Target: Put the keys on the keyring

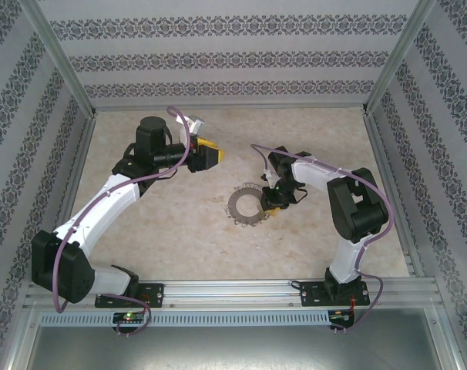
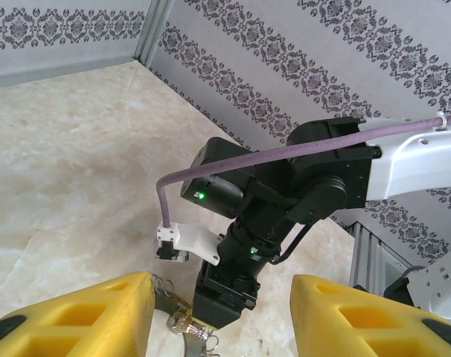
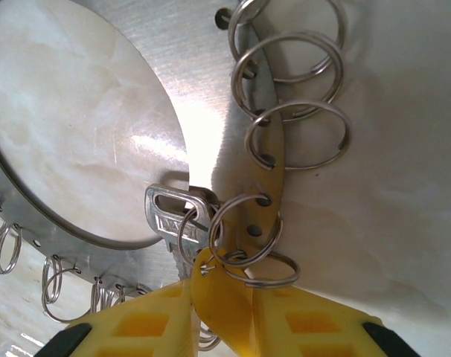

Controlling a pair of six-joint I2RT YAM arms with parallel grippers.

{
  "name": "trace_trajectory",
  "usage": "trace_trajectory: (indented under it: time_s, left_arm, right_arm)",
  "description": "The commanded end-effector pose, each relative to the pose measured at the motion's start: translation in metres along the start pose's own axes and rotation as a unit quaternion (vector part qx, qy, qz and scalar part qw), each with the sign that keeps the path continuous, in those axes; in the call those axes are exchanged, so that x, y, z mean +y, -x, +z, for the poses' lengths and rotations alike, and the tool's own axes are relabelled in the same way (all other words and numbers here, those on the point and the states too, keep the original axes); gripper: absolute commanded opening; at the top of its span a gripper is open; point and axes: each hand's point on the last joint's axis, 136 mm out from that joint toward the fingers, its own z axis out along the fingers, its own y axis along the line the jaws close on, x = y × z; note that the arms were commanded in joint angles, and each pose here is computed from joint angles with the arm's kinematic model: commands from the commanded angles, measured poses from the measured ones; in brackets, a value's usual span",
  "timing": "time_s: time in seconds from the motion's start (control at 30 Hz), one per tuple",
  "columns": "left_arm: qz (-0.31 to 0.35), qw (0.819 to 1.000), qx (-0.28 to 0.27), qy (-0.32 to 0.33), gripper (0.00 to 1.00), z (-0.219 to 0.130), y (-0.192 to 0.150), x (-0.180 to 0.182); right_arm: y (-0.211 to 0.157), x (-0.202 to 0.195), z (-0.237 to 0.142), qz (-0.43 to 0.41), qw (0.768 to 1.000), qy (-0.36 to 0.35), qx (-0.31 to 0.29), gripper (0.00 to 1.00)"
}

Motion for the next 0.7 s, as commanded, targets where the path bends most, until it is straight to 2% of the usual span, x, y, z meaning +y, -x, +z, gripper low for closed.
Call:
trace_trajectory:
  time_s: [0.0, 0.33, 0.43, 0.53, 0.67]
  left_arm:
    - [0.009, 1.0, -0.014, 0.004, 0.51, -0.009, 0.008, -0.001]
    - [0.009, 1.0, -0.014, 0.009, 0.51, -0.01, 0.009, 0.003]
    - [0.012, 1.0, -0.014, 0.01, 0.5, -0.011, 0.009, 0.004]
    - [0.014, 1.0, -0.014, 0.011, 0.4, -0.013, 0.011, 0.005]
    - [0.016, 1.0, -0.015, 0.014, 0.39, -0.015, 0.013, 0.008]
  right_arm:
    - [-0.002, -0.001, 0.003, -0.011, 1.0, -0.015, 0.014, 0.24]
    - [0.001, 0.001, -0.012, -0.026, 1.0, -0.016, 0.002, 0.07]
    - [0.014, 0.012, -0.03, -0.05, 0.998, 0.011, -0.039, 0.0]
    - [0.029, 0.039, -0.06, -0.096, 0.989, 0.07, -0.093, 0.0]
    - [0.037, 0.075, -0.103, -0.157, 0.969, 0.129, -0.141, 0.0]
